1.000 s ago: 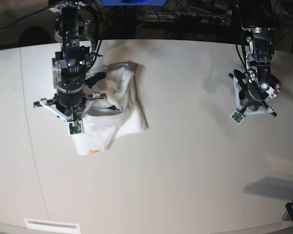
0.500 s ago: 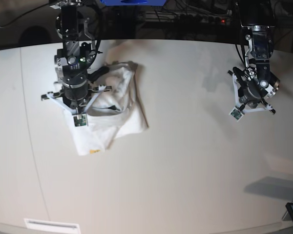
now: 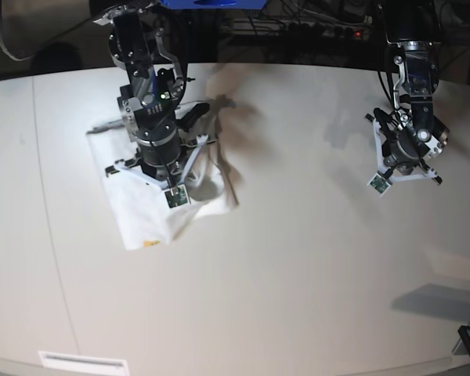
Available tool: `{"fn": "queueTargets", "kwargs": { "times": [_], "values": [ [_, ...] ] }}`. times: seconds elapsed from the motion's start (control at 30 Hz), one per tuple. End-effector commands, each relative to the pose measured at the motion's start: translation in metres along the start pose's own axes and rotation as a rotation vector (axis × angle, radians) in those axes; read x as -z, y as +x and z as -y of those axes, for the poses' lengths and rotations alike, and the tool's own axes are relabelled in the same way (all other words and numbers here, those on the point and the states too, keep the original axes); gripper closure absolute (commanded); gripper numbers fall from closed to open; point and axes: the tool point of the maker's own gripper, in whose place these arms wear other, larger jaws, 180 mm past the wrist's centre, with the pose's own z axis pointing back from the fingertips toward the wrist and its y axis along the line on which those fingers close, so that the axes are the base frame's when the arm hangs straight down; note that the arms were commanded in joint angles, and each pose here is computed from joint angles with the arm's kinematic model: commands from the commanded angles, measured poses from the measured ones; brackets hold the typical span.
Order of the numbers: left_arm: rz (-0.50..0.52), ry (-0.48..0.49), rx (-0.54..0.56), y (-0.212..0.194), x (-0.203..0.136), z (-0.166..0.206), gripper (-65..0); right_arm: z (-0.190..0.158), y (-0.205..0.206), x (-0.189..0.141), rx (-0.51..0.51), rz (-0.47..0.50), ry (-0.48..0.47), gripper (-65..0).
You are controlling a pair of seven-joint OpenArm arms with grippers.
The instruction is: Fold the T-shirt properly
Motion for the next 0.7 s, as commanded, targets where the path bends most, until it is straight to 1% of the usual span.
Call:
{"fn": "queueTargets", "kwargs": {
  "times": [0.0,0.2,0.4,0.67],
  "values": [
    [0.013,0.043,0.002,0.004,-0.006,-0.015,0.0,-0.001,0.017,-0.002,-0.003,0.052,0.0,-0.3],
    [0.015,0.04,0.0,0.005,-0.006,-0.014,0.0,-0.014,0.02,0.004,-0.031,0.037,0.028,-0.3],
    [0.015,0.038,-0.001,0.004,-0.005,-0.014,0.0,-0.04,0.02,0.013,-0.08,0.026,0.08,-0.3],
    [0.013,0.039,-0.001,0.003,-0.005,-0.014,0.0,-0.063,0.032,0.014,-0.138,0.051,0.127,-0.3]
  ]
}}
